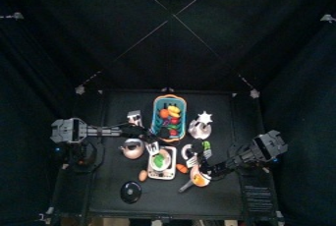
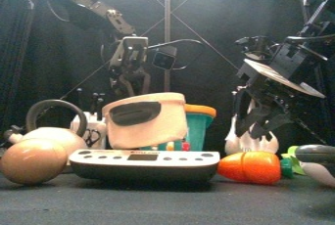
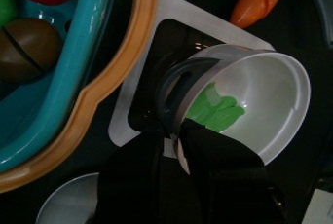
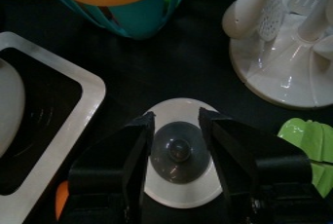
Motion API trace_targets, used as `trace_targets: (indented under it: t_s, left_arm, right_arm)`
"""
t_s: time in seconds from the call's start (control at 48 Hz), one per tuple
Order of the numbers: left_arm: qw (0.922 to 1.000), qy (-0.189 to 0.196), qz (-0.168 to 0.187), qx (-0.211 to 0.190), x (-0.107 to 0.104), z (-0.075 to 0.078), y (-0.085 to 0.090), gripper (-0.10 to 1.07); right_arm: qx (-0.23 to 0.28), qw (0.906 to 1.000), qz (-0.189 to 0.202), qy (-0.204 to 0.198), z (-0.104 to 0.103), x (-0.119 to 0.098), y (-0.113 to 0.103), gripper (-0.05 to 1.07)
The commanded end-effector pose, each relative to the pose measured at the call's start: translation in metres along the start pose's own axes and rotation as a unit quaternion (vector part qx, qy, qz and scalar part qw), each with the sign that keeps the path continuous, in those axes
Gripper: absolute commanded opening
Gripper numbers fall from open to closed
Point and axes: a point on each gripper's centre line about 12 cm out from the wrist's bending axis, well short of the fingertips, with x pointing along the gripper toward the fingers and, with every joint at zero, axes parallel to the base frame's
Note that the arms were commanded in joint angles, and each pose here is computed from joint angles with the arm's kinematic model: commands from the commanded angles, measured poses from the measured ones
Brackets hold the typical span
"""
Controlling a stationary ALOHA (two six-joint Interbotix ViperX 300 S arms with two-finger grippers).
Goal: Place pot onto stove
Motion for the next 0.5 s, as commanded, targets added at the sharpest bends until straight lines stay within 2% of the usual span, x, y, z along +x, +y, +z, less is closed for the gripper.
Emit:
trace_targets:
  t_s: [0.0,0.146,0.333,0.479]
  left_arm:
    - [0.9998,-0.020,0.006,0.005,-0.0098,0.0128,0.0041,0.56]
    - [0.9996,-0.021,0.019,0.007,-0.0107,0.0144,0.0124,0.57]
    - [0.9995,-0.025,0.017,0.008,-0.0122,0.0167,0.0108,0.61]
    - [0.9995,-0.025,0.015,0.011,-0.0119,0.0171,0.0087,0.69]
  right_arm:
    - [0.012,0.9999,0.010,-0.003,0.0067,-0.0054,0.0029,0.79]
    - [0.011,0.9999,0.008,-0.003,0.0059,-0.0043,0.0026,0.79]
    - [0.010,0.9999,0.008,-0.002,0.0055,-0.0030,0.0026,0.79]
    - [0.011,0.9999,0.009,0.000,0.0056,-0.0024,0.0028,0.79]
